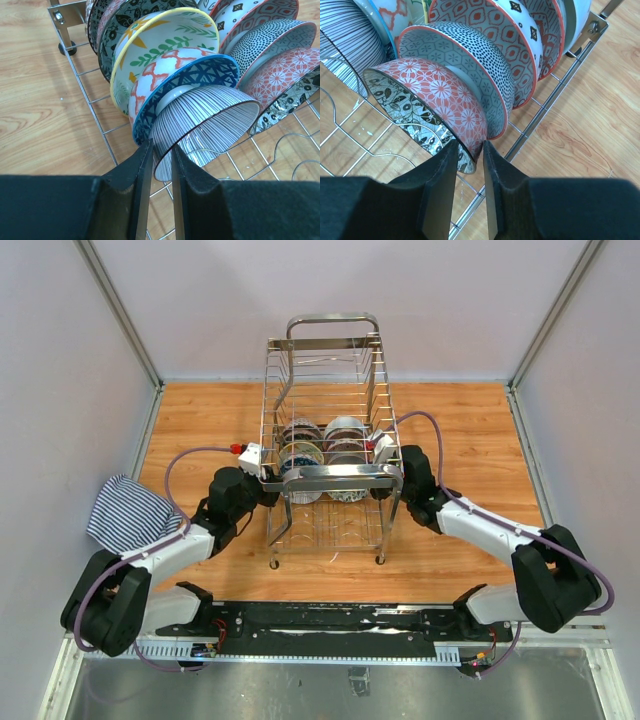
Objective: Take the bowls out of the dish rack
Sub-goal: Pick up the bowl from the dish rack.
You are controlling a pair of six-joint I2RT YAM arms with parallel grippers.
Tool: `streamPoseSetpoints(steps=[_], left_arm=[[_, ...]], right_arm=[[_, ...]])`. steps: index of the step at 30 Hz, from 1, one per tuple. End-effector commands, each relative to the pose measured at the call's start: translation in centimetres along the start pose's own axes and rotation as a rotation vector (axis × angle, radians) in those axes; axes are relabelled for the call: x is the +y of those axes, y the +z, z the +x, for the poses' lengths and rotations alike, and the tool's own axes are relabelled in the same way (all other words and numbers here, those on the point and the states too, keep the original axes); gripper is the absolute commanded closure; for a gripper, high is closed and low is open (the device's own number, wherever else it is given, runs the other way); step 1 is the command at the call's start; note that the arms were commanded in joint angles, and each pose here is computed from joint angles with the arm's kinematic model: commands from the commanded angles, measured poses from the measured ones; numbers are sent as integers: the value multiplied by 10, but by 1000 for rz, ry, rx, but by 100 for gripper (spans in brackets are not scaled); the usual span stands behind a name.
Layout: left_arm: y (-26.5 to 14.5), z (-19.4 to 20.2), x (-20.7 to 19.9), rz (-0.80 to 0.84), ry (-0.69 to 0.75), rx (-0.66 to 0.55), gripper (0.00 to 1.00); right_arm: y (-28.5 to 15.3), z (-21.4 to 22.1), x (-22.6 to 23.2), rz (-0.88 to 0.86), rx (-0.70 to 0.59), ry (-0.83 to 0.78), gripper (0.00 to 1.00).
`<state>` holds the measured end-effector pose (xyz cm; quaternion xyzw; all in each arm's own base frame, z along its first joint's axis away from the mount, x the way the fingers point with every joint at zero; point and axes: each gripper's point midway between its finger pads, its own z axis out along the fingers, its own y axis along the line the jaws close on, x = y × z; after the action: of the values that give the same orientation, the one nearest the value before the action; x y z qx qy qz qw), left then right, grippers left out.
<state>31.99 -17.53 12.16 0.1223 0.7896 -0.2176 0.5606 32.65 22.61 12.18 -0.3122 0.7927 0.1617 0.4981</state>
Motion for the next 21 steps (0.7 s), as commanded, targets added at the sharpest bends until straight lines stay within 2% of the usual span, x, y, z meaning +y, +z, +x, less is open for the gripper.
streamPoseSetpoints(steps=[1,21], left_arm=[[4,-11,-5,8,-8,-24,75],[5,-14,-6,9,-24,-43,68]], right_arm=[[2,-23,2,14,-52,-23,73],[2,-25,-1,29,-67,-12,75]])
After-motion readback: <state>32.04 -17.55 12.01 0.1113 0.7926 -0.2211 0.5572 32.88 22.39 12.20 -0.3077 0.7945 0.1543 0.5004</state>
